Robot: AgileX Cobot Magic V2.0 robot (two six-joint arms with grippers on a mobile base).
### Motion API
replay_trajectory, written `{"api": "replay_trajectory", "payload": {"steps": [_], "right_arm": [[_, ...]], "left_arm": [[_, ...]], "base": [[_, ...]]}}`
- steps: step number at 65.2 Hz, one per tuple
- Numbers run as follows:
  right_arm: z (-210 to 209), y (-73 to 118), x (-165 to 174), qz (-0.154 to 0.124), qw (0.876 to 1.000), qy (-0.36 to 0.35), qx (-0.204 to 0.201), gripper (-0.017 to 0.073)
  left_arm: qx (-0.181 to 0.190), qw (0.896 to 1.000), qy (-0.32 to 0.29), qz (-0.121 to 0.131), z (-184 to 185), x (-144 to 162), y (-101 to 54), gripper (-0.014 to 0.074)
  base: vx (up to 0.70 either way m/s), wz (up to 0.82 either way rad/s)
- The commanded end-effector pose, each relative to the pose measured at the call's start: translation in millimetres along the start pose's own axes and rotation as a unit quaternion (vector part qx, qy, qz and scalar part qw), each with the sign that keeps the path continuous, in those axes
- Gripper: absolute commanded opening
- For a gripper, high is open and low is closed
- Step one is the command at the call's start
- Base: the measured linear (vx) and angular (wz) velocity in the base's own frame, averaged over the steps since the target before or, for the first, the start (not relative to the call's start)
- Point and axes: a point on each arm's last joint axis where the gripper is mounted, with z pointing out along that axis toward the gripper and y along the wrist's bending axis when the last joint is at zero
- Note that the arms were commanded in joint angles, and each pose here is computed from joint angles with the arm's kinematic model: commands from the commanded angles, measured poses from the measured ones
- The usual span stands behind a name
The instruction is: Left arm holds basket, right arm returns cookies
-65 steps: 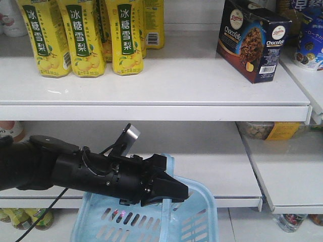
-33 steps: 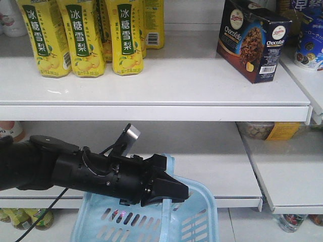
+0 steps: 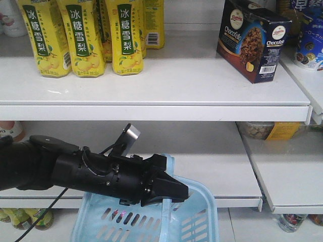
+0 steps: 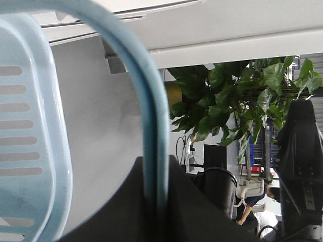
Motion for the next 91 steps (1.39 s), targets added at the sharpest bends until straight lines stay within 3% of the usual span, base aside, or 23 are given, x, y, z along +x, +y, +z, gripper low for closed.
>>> {"api": "replay_trajectory", "payload": {"steps": [1,3,53,61,71,80,86,91], "right_arm": [[-3,0.0,-15,-0.002,0.999,-0.052,0.001,0.0029],[-3,0.0,-15,-0.002,0.999,-0.052,0.001,-0.0018],[-3,0.0,-15,-0.002,0.999,-0.052,0.001,-0.0008],[-3,0.0,-15,-0.002,0.999,-0.052,0.001,-0.0008],[-3,0.0,-15,-0.002,0.999,-0.052,0.001,-0.0008],[-3,0.0,-15,-0.002,0.999,-0.052,0.001,-0.0008],[-3,0.0,-15,-0.002,0.999,-0.052,0.001,-0.0008],[-3,0.0,-15,-0.002,0.999,-0.052,0.001,-0.0008]], "left_arm": [[0.052,0.998,-0.018,0.025,-9,-4,-27.5,-0.0006],[0.052,0.998,-0.018,0.025,-9,-4,-27.5,-0.0006],[0.050,0.998,-0.019,0.025,-9,-4,-27.3,-0.0006],[0.054,0.998,-0.023,0.031,-17,7,-33.3,-0.0006],[0.023,0.995,-0.069,0.063,-38,43,-46.1,-0.0006],[-0.005,0.986,-0.129,0.103,-64,75,-53.6,-0.0006],[-0.030,0.976,-0.153,0.153,-81,92,-53.1,-0.0006],[-0.060,0.961,-0.161,0.216,-92,101,-52.9,-0.0006]], "base": [[0.00,0.00],[0.00,0.00],[0.00,0.00],[0.00,0.00],[0.00,0.00],[0.00,0.00],[0.00,0.00],[0.00,0.00]]}}
